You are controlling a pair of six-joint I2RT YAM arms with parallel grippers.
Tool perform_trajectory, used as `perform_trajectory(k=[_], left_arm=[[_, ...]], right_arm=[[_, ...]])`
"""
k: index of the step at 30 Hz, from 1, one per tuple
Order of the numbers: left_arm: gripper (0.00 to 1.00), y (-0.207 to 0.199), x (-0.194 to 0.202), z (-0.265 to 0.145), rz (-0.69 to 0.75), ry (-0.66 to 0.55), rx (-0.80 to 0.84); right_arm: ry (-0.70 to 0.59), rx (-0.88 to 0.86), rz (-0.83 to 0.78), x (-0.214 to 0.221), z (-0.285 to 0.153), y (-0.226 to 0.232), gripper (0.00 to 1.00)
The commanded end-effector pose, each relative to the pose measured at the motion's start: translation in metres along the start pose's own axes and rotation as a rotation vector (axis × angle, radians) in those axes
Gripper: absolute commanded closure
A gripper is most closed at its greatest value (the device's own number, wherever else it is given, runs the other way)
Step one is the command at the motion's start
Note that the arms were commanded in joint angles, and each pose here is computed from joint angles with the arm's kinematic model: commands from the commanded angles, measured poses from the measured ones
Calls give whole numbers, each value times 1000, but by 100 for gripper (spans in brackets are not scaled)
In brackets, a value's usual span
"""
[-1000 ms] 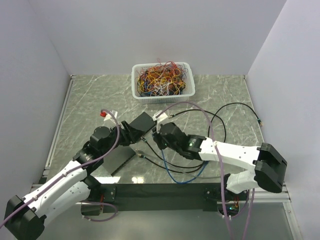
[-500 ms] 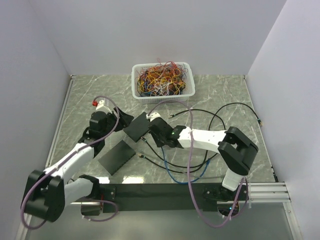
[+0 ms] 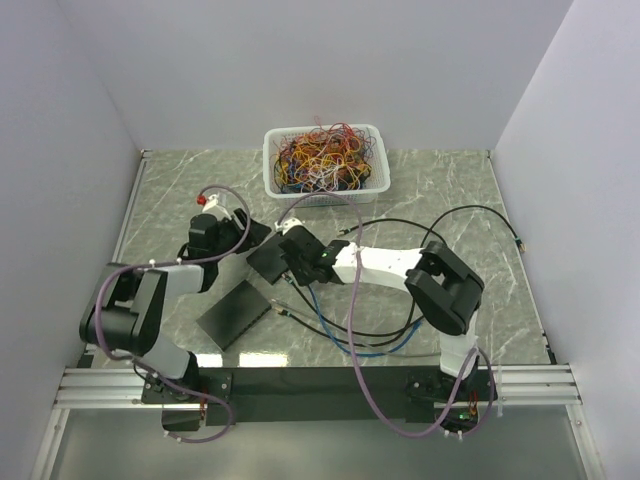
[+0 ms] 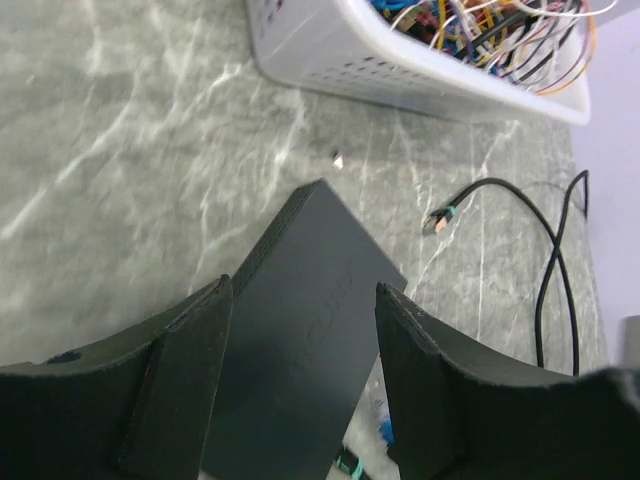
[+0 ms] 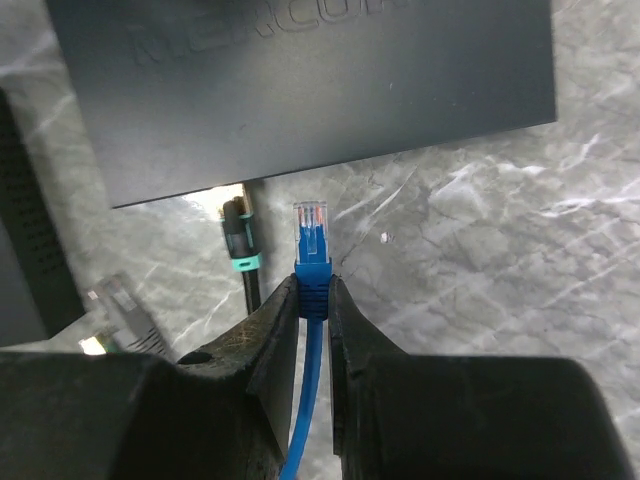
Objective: Insert the plug into the switch port
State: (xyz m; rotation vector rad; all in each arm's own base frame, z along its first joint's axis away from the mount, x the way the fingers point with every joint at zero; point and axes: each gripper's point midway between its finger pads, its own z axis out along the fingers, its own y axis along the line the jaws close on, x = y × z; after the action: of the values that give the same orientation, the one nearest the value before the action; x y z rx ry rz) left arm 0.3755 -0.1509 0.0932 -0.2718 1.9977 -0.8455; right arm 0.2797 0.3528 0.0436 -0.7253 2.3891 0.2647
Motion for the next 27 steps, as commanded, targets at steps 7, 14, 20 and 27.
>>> perform_trajectory(k=[7, 14, 20, 27], left_arm=[[38, -27, -15, 30, 61, -42, 207], [39, -16, -3, 39, 67, 0, 195], [40, -17, 9, 41, 81, 40, 236], [42, -9, 19, 48, 71, 75, 227]], right_arm=[[-2, 8, -6, -11, 15, -1, 100], [-5, 6, -5, -19, 22, 1, 100], [-11, 25, -1, -24, 26, -2, 100], [-30, 36, 4, -31, 19, -4, 100]])
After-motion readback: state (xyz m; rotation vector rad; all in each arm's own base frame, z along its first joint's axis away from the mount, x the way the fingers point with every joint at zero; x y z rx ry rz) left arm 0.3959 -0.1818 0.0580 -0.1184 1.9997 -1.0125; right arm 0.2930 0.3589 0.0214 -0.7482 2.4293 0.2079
